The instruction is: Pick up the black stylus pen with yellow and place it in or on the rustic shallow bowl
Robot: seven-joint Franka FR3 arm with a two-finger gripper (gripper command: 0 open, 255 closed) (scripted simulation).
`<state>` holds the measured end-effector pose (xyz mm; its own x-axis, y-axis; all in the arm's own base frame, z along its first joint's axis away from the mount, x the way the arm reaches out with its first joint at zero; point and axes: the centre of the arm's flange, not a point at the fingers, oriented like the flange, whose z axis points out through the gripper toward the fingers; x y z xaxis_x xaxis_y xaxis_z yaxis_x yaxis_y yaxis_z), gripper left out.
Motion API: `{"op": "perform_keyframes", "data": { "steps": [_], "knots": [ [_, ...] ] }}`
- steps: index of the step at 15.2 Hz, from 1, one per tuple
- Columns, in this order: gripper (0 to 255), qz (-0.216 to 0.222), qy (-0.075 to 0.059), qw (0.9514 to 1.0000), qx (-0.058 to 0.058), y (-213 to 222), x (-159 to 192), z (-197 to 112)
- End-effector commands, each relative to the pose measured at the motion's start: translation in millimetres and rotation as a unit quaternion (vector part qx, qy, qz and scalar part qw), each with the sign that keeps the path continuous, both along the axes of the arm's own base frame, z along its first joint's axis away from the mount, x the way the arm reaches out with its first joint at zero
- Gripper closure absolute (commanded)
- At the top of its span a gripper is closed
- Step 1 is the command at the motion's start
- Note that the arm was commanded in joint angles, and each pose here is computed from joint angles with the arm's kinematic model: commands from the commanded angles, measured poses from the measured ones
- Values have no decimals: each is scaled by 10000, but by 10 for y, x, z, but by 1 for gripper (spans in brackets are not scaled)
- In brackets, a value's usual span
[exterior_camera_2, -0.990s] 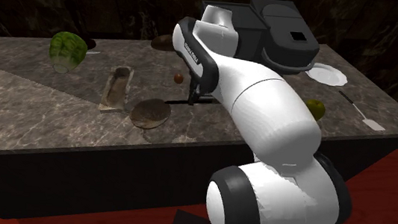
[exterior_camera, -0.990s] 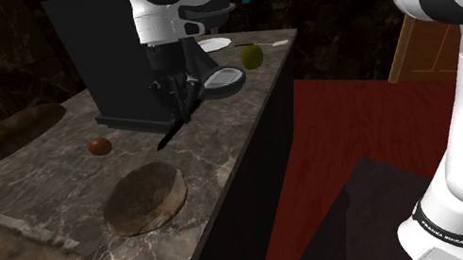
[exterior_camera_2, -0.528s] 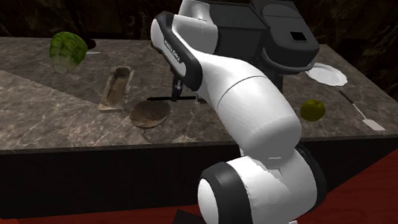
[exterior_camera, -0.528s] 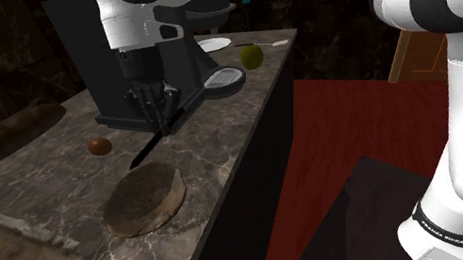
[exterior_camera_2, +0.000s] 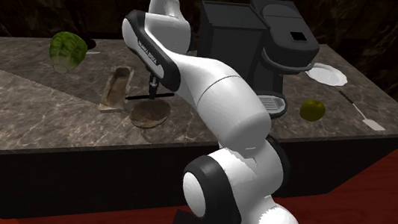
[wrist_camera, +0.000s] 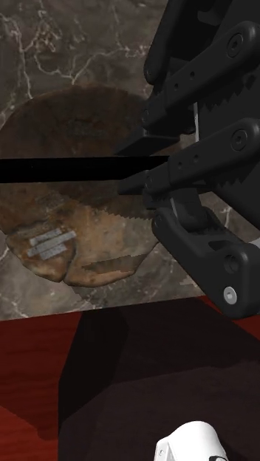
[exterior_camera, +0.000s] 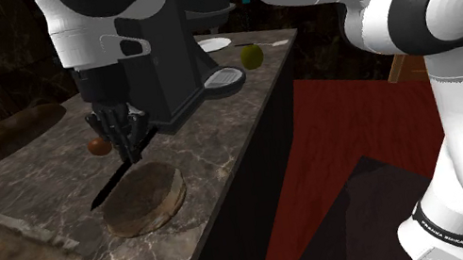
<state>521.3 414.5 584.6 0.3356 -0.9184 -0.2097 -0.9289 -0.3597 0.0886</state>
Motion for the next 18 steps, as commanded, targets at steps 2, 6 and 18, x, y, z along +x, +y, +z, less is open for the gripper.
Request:
{"op": "perform_keyframes", "data": {
  "steps": [2, 6, 18],
  "knots": [
    [255, -6, -3, 10000, 1, 32, -21, -153],
    [255, -6, -3, 10000, 1, 32, -21, -364],
    [255, -6, -3, 10000, 1, 32, -21, -747]
  ]
}}
